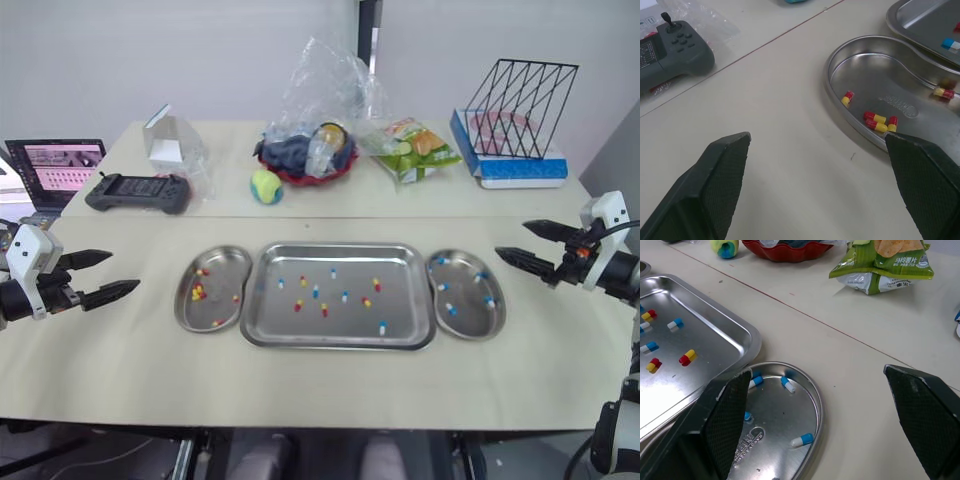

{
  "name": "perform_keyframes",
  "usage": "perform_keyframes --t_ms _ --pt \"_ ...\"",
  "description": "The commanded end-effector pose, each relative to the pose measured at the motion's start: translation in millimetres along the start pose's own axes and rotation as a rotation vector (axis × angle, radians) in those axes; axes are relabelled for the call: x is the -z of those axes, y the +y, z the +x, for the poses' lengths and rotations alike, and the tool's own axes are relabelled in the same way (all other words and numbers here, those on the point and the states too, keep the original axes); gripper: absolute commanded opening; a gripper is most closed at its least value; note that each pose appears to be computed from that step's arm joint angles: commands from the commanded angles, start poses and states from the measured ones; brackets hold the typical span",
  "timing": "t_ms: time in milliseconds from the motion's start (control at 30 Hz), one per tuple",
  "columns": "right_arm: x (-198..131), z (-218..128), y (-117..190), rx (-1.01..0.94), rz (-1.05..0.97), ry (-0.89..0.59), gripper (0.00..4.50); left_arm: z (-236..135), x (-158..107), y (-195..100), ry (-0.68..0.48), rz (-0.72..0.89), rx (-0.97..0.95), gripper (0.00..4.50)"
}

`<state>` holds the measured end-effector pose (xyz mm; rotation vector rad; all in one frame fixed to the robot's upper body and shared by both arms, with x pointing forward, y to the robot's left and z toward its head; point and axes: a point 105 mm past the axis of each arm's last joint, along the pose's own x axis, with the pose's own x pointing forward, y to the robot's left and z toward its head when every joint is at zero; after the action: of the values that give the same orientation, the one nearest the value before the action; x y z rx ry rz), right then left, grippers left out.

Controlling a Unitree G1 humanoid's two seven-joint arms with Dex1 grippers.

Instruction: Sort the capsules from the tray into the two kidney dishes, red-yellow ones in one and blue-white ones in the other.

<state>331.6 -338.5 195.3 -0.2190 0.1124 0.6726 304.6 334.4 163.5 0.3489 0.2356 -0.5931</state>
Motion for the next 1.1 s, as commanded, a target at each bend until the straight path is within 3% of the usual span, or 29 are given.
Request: perform_keyframes --t_ms 33,300,400,533,733,1100 --pt "-16 -3 -1 0.005 -0.047 -0.020 4.45 -5 -16 6 -0.044 0.018 -0.026 4.50" --pt "-18 -1 6 -0.017 -0.051 -0.010 4.45 -5 -19 5 -0.046 -0.014 -0.011 4.50" --pt "-19 -1 19 -0.077 -0.055 0.011 4.45 -7 -2 -10 0.064 -0.004 0.089 4.50" --pt "-24 -4 48 -0.184 -0.040 0.028 4.45 -11 -17 -19 -0.011 -0.045 0.170 4.50" --pt "-32 -18 67 -0.195 -0.018 0.036 4.45 -13 -24 -25 -0.063 -0.101 0.219 4.50" --pt "-34 -25 78 -0.173 -0.005 0.040 4.45 -7 -40 -34 -0.122 -0.081 0.304 4.50"
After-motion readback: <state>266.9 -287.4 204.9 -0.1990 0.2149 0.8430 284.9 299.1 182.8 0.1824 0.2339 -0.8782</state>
